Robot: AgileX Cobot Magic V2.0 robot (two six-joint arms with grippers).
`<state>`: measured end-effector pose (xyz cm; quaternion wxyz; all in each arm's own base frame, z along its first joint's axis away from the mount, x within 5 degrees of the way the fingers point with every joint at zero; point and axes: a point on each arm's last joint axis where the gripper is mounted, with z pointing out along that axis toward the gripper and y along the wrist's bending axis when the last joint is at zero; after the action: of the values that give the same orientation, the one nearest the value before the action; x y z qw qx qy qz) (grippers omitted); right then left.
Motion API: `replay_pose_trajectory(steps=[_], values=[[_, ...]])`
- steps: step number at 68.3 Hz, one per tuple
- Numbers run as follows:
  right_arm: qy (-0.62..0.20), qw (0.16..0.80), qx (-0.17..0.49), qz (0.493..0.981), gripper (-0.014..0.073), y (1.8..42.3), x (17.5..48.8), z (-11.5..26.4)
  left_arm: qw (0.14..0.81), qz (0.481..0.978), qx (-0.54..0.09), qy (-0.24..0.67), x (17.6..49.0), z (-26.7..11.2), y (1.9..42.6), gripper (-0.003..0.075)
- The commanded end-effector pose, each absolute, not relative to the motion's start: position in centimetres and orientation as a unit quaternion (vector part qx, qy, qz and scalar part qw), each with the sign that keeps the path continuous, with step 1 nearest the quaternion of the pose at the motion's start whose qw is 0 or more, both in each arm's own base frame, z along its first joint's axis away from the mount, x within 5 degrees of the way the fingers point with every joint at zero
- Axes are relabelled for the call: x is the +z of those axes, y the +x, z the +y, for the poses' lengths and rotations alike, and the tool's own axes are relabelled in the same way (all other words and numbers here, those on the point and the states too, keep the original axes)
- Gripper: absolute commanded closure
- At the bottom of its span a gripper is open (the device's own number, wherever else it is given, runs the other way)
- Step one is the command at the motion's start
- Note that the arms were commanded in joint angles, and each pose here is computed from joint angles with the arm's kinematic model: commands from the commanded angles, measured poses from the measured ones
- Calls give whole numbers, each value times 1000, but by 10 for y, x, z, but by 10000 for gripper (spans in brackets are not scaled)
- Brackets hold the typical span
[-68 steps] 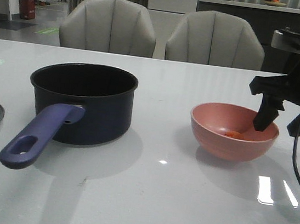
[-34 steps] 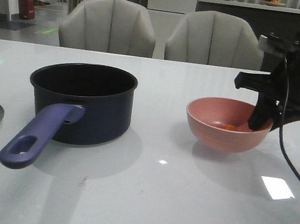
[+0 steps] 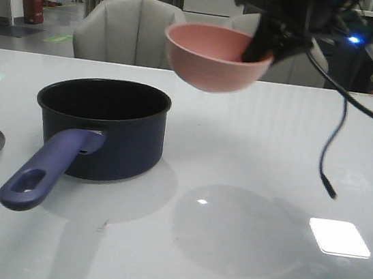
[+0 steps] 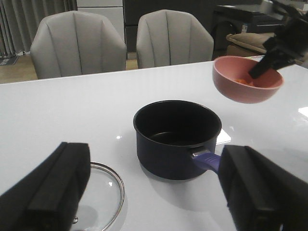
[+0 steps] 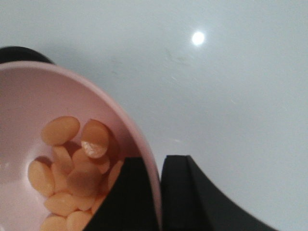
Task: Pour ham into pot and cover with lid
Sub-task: 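Lift the bowl and carry it over the pot, then tilt the bowl to pour the ham slices into the pot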
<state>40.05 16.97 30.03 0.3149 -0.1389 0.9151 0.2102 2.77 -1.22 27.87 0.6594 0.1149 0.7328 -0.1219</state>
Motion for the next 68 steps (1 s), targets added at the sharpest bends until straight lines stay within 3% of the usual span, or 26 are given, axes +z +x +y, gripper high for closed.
replay_pose_trajectory(steps=[1,11,23,48,68], values=[[-169,401,239,868,462,385,362,198,693,701,-132,109,294,-12,27,148],[-201,468,216,833,462,378,383,234,693,701,-132,109,294,-12,27,148],[-234,547,169,786,462,377,386,258,693,701,-132,109,294,-12,27,148],[-249,679,201,661,462,369,330,268,693,701,-132,109,294,-12,27,148],[-273,788,142,534,462,356,313,260,693,701,-132,109,294,-12,27,148]])
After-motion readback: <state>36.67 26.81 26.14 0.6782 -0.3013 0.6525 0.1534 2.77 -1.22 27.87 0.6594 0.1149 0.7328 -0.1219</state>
